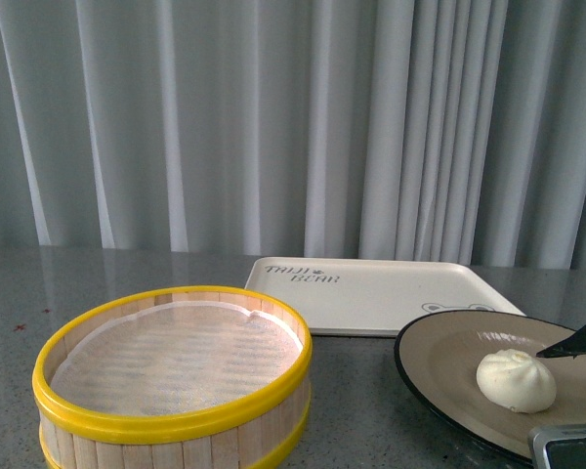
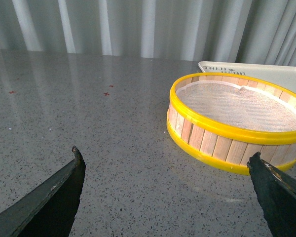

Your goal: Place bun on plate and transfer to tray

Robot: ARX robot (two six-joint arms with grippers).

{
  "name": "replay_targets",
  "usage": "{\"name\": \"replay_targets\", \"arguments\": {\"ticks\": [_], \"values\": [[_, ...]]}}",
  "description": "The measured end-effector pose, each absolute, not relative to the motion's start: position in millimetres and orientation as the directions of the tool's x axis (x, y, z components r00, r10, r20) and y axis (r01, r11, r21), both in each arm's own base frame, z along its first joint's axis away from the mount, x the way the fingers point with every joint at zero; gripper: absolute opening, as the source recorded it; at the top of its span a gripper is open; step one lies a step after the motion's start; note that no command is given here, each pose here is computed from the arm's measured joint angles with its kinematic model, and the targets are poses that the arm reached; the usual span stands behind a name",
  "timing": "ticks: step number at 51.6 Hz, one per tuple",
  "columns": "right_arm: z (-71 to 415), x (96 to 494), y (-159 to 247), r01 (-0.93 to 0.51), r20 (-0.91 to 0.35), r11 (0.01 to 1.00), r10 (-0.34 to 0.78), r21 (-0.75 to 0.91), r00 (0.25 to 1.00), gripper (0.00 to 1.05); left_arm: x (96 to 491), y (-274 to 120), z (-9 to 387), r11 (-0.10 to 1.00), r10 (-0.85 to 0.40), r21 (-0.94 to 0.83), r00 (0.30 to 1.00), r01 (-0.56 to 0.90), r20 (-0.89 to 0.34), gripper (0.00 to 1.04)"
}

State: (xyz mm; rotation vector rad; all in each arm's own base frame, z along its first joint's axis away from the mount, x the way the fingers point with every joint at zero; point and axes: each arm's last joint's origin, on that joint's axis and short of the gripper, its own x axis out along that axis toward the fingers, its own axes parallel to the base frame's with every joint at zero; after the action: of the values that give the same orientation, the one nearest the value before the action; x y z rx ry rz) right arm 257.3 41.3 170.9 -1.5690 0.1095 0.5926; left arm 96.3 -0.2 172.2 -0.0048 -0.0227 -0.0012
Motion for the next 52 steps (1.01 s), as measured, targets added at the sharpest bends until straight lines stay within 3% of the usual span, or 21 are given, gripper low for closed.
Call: {"name": "replay_targets", "arguments": {"ticks": [6, 8, 24, 29, 37, 52], "values": [[169, 259, 44, -0.417, -0.425, -0.093, 0.290, -0.904, 0.857, 0.83, 96, 0, 172, 1.000, -0.001, -0.005, 1.000, 0.001, 0.023, 0.98], [169, 259, 45, -0.416, -0.422, -0.087, 0.291, -0.905, 0.859, 0.73, 96, 0, 172, 1.000, -0.001, -0.005, 1.000, 0.001, 0.023, 0.98], [155, 249, 41, -0.431, -0.433, -0.068, 0.263, -0.900, 0.862, 0.23, 96, 0, 172, 1.000, -0.001, -0.005, 1.000, 0.001, 0.023, 0.98], [152, 246, 39, -0.375, -0.373, -0.041, 0.245, -0.926, 0.895, 0.04, 96, 0, 172, 1.000, -0.002, -0.005, 1.000, 0.002, 0.023, 0.98], [157, 245, 36, -0.271, -0.268, -0.021, 0.232, -0.962, 0.935, 0.03, 96, 0, 172, 1.000, -0.002, -0.005, 1.000, 0.002, 0.023, 0.98], [172, 234, 33, -0.261, -0.252, 0.006, 0.239, -0.965, 0.938, 0.03, 96, 0, 172, 1.000, -0.001, -0.005, 1.000, 0.001, 0.023, 0.98]]}}
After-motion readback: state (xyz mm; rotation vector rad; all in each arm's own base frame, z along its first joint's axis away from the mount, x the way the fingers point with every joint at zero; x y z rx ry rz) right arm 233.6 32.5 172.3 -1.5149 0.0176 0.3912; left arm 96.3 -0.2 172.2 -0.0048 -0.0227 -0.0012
